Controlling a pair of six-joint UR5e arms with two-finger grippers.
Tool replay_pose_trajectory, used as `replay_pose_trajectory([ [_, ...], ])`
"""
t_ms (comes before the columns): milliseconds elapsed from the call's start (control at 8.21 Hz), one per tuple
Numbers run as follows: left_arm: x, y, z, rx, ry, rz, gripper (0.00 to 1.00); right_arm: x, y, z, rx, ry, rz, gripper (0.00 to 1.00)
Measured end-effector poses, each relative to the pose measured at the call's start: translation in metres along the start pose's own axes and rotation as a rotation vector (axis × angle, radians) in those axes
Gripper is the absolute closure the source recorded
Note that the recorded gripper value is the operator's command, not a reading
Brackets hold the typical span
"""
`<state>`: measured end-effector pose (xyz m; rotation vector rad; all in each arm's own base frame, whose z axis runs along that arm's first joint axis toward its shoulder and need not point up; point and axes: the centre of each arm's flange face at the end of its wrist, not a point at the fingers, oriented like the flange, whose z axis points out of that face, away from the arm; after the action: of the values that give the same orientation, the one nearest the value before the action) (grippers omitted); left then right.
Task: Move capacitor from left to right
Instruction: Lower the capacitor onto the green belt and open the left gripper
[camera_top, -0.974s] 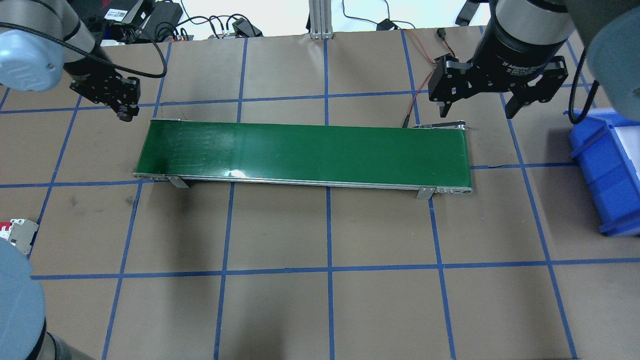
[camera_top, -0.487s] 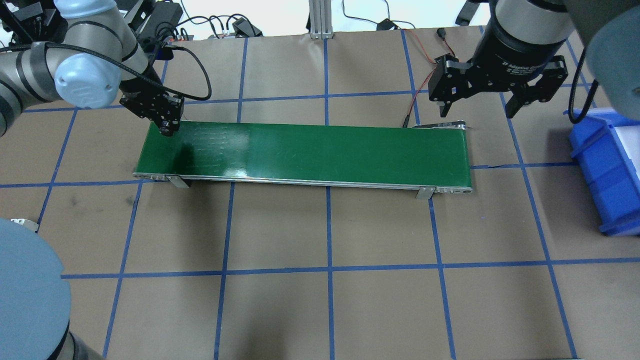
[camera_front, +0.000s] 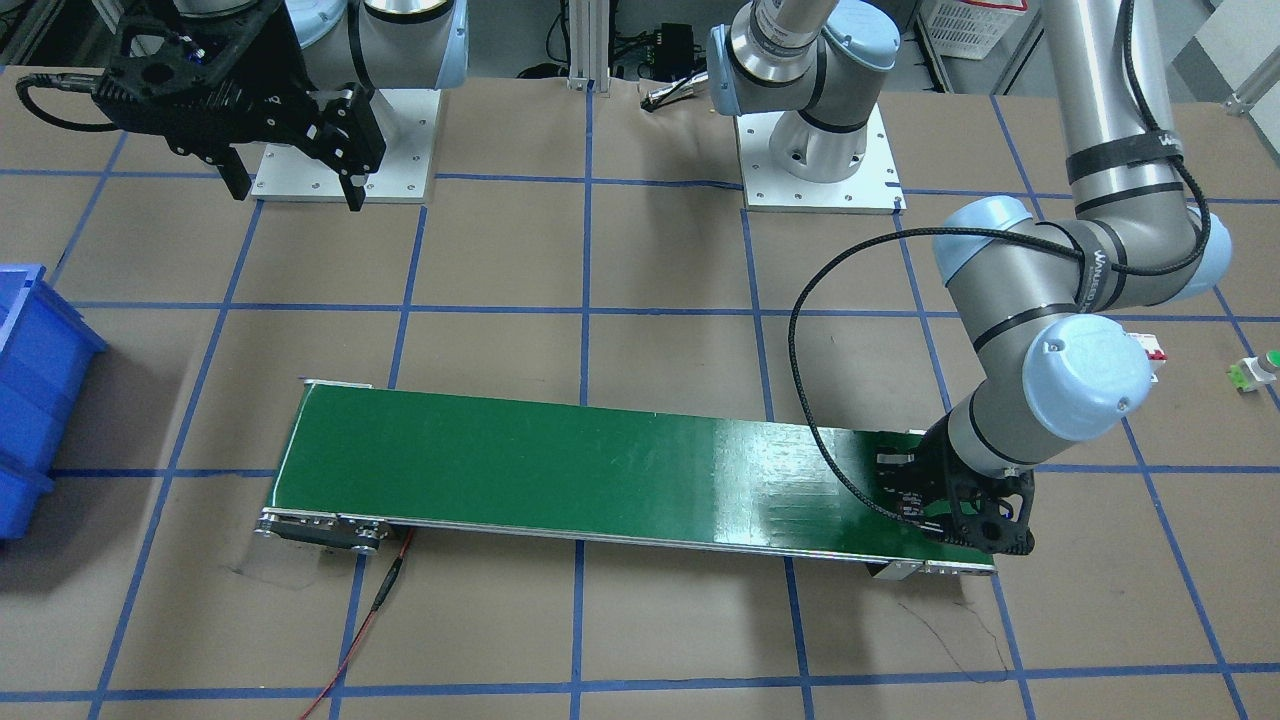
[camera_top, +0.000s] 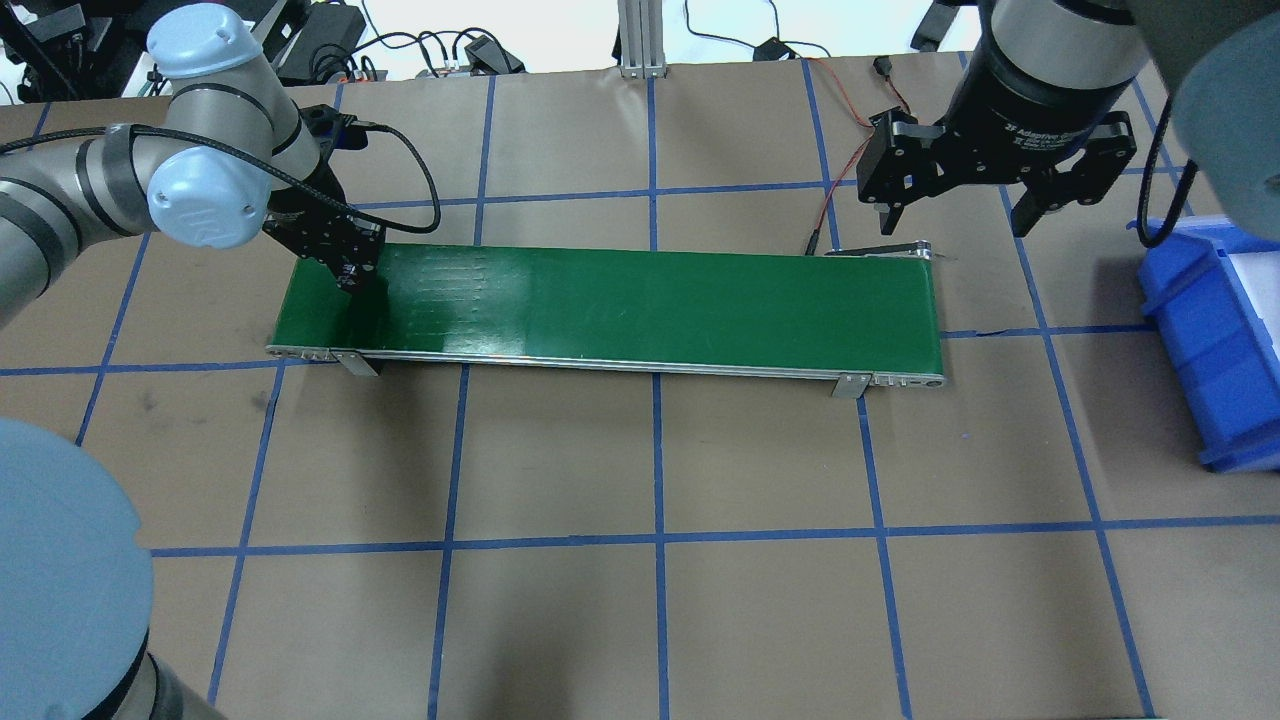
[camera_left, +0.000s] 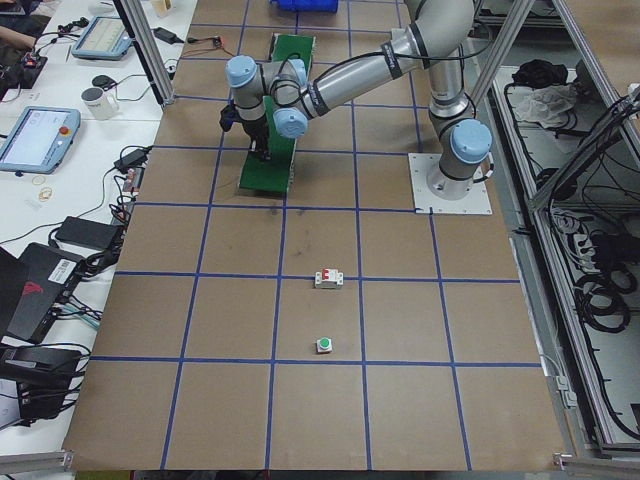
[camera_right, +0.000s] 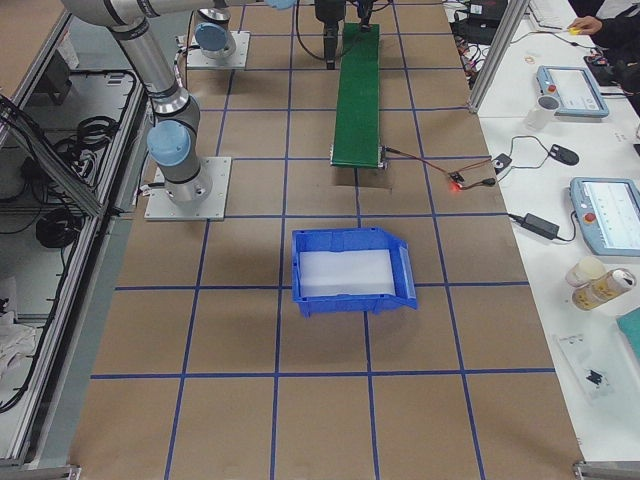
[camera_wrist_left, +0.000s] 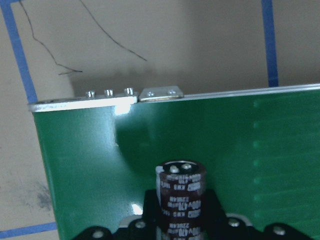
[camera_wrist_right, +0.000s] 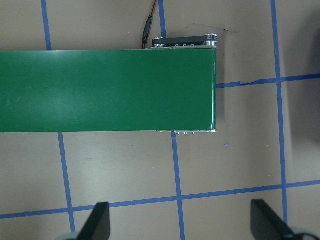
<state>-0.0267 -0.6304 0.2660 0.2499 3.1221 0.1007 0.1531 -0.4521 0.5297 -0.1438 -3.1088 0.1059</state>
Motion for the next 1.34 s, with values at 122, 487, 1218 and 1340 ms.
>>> replay_pose_trajectory([
  [122, 0.0, -0.003, 0.006, 0.004, 0.006, 0.001, 0.97, 0.0, 0.0, 0.0, 0.0, 0.001, 0.0, 0.0],
  [487, 0.003, -0.004, 0.009, 0.014, 0.028, -0.032, 0.06, 0.0, 0.0, 0.0, 0.0, 0.0, 0.001, 0.0],
  [1218, 0.066, 0.014, -0.032, -0.011, 0.162, -0.161, 0.0, -0.001, -0.003, 0.001, 0.009, -0.002, -0.001, 0.0],
  [1340, 0.079, 0.025, -0.05, -0.027, 0.16, -0.17, 0.0, 0.0, -0.008, 0.003, 0.022, -0.002, -0.001, 0.0],
])
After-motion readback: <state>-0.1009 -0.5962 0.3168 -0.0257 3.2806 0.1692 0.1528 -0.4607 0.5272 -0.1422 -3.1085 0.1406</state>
